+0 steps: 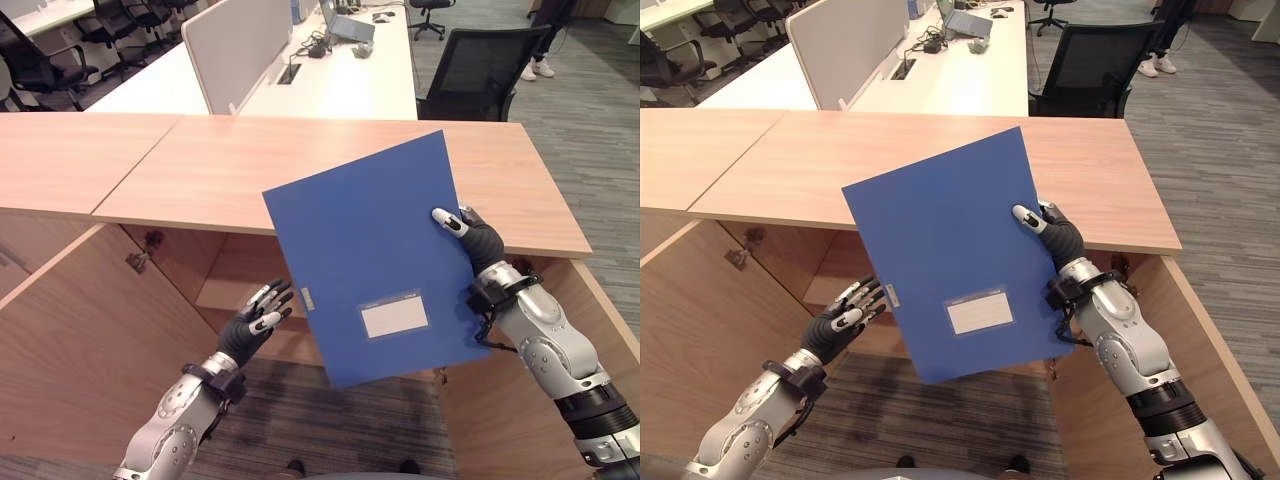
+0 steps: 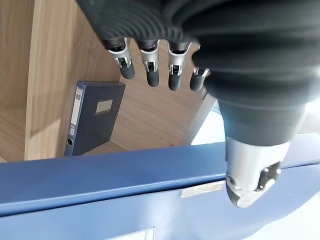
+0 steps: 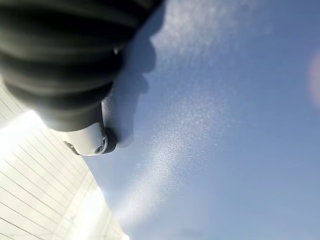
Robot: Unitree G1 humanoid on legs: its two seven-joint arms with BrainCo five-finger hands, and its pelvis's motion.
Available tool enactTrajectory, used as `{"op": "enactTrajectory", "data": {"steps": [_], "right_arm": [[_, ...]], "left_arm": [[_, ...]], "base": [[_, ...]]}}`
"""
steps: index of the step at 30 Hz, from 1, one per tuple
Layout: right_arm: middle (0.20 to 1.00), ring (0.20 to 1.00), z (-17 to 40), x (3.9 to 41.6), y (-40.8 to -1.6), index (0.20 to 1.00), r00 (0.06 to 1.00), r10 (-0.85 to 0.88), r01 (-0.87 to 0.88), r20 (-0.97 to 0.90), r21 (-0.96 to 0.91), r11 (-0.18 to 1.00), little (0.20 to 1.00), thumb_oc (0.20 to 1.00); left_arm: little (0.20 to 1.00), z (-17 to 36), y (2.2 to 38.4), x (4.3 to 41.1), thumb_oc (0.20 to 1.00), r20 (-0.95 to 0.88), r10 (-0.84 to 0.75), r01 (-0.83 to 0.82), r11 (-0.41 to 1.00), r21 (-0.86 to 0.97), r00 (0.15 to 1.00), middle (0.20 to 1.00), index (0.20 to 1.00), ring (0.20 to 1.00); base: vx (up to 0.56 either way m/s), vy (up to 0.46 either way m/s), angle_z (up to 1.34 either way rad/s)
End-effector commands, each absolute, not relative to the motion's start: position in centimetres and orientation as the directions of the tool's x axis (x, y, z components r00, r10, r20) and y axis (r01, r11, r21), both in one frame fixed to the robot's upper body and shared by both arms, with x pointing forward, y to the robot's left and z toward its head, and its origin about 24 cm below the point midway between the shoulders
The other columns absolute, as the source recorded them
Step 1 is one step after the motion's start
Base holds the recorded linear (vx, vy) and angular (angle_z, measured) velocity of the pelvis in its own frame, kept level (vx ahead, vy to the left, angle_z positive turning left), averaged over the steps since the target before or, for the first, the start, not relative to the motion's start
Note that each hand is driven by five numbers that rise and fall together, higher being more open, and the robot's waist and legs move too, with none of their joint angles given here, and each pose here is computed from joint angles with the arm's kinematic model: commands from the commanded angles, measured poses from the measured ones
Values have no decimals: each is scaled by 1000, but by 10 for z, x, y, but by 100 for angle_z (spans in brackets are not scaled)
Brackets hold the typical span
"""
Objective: Put the empty folder in the office cabinet
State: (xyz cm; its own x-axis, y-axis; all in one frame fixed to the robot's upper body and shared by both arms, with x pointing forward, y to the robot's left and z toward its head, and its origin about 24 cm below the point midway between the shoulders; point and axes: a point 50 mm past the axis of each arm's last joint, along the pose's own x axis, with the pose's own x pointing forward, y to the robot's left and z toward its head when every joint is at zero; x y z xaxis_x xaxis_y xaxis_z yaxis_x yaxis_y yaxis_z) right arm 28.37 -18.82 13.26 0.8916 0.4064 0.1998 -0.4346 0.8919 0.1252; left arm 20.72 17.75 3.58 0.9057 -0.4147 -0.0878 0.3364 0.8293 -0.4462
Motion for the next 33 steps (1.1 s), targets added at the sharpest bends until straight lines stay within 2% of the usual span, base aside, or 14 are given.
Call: {"op": "enactTrajectory", "data": {"steps": [1, 23, 33], "right_arm": [[200, 200, 158, 279, -168, 200, 817, 463, -532, 343, 138, 836, 200, 200], [200, 200, 147, 276, -132, 200, 767, 547, -630, 336, 228, 742, 200, 200], [200, 200, 139, 277, -129, 200, 744, 614, -662, 264, 163, 732, 200, 200]], "left_arm": [[1000, 61, 182, 221, 1000, 22, -422, 398, 836, -378, 906, 1000, 1000, 1000], [1000, 52, 162, 232, 1000, -2, -452, 416, 822, -389, 892, 1000, 1000, 1000], [1000, 55, 151, 225, 1000, -15, -571, 521, 759, -392, 821, 1000, 1000, 1000]], "base": [[0, 0, 0], [0, 0, 0], [0, 0, 0]]}}
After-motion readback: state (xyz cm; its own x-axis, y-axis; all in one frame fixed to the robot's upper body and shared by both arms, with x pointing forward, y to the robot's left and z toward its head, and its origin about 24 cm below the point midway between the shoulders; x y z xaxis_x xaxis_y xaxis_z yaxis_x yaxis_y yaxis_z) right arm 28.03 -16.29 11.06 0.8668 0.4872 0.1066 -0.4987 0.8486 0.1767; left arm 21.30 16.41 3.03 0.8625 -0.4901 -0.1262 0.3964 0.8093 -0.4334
